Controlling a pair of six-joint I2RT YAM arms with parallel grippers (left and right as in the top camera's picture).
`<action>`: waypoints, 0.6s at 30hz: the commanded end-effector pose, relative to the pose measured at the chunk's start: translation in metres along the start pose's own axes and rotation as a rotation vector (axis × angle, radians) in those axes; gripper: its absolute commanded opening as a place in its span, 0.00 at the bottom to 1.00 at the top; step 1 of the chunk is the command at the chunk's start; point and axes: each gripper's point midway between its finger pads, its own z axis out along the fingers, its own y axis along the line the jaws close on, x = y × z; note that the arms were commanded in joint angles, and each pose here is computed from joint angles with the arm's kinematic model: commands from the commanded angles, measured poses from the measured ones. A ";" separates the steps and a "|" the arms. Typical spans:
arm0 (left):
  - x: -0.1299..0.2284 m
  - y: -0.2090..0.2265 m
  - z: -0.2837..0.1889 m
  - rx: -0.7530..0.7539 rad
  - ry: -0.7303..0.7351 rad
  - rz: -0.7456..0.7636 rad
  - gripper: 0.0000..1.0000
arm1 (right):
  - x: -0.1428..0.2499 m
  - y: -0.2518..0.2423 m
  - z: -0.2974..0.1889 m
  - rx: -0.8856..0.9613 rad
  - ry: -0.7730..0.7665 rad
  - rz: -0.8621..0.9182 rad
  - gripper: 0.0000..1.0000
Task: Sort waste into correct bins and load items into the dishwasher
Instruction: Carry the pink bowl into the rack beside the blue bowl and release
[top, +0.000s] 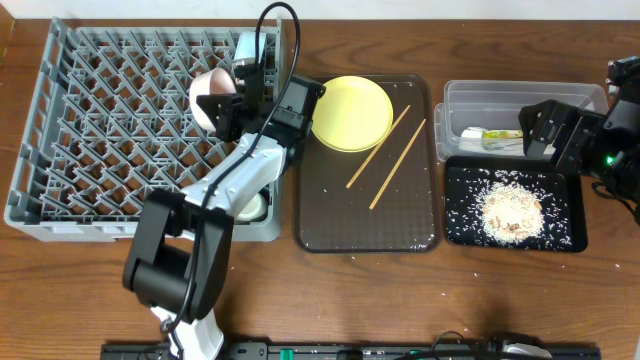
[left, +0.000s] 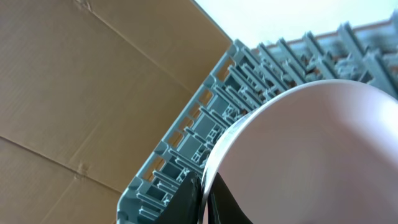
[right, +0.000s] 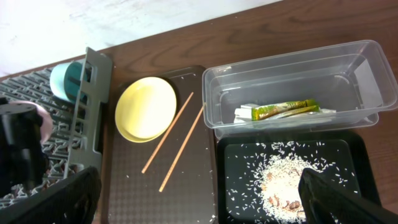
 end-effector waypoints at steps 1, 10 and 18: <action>0.013 -0.013 0.005 -0.010 0.011 0.037 0.07 | -0.001 -0.003 -0.001 0.011 -0.006 -0.006 0.99; 0.011 -0.014 -0.004 -0.031 -0.013 0.112 0.07 | -0.001 -0.003 -0.001 0.011 -0.006 -0.006 0.99; 0.006 -0.026 -0.033 0.017 -0.066 0.187 0.14 | -0.001 -0.003 -0.001 0.011 -0.006 -0.006 0.99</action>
